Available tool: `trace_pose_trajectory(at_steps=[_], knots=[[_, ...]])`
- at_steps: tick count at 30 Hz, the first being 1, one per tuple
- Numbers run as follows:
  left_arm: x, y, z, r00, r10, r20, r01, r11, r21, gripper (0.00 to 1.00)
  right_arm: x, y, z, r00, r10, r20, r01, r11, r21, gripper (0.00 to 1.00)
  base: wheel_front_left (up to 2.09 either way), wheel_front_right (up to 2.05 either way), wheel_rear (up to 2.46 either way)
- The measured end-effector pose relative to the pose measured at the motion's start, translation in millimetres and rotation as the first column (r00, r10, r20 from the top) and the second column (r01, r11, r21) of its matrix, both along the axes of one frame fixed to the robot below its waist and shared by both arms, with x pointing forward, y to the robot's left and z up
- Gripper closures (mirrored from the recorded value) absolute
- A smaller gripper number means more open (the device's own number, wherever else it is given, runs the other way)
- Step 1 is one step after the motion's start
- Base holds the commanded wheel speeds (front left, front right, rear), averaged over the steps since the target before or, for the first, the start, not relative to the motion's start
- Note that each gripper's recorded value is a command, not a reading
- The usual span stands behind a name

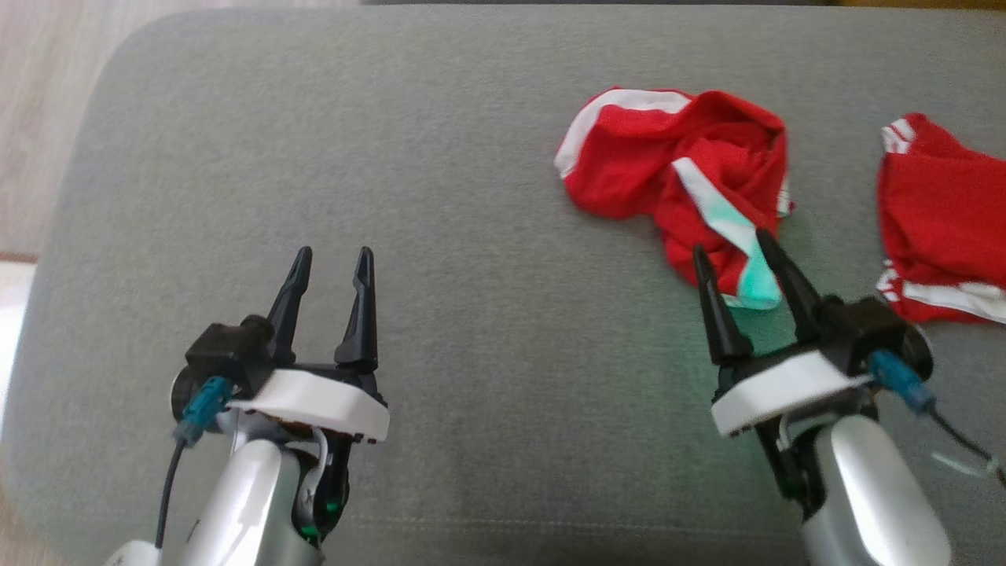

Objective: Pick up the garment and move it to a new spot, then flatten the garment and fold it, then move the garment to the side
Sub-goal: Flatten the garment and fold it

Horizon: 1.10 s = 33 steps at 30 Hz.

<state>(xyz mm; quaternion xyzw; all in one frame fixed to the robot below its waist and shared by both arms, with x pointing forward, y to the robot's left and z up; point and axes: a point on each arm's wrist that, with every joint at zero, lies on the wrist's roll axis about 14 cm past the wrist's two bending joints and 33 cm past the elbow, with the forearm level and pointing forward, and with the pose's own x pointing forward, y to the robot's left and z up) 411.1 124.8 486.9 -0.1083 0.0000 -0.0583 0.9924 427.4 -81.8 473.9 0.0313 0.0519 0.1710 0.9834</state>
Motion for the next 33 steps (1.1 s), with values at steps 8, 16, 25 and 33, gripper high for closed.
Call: trace_pose_trajectory(at_steps=[8, 16, 25, 33], knots=[[-4.6, 16.3, -9.9, 0.998, 0.046, -0.032, -0.046, 0.999, 0.003, 0.0, 33.1, 4.6, -21.2, 0.998, 0.018, -0.057, -0.027, 0.988, -0.151, 0.0, 0.0, 0.0, 0.0], [-5.5, 31.5, -13.8, 0.994, 0.094, -0.048, -0.094, 0.996, 0.004, 0.0, 68.7, 1.2, -36.2, 0.996, 0.009, -0.089, -0.034, 0.956, -0.292, 0.36, 0.0, 0.0, 0.0], [-9.2, 34.2, -5.4, 0.994, 0.103, -0.026, -0.103, 0.995, 0.004, 0.0, 73.2, 27.3, -10.5, 0.996, 0.089, 0.002, -0.085, 0.958, -0.273, 1.0, 0.0, 0.0, 0.0], [-12.3, 27.5, 7.1, 0.996, 0.085, 0.008, -0.085, 0.996, -0.004, 0.0, 80.9, 77.4, 163.5, 0.854, 0.187, 0.486, -0.155, 0.982, -0.106, 1.0, 0.0, 0.0, 0.0]])
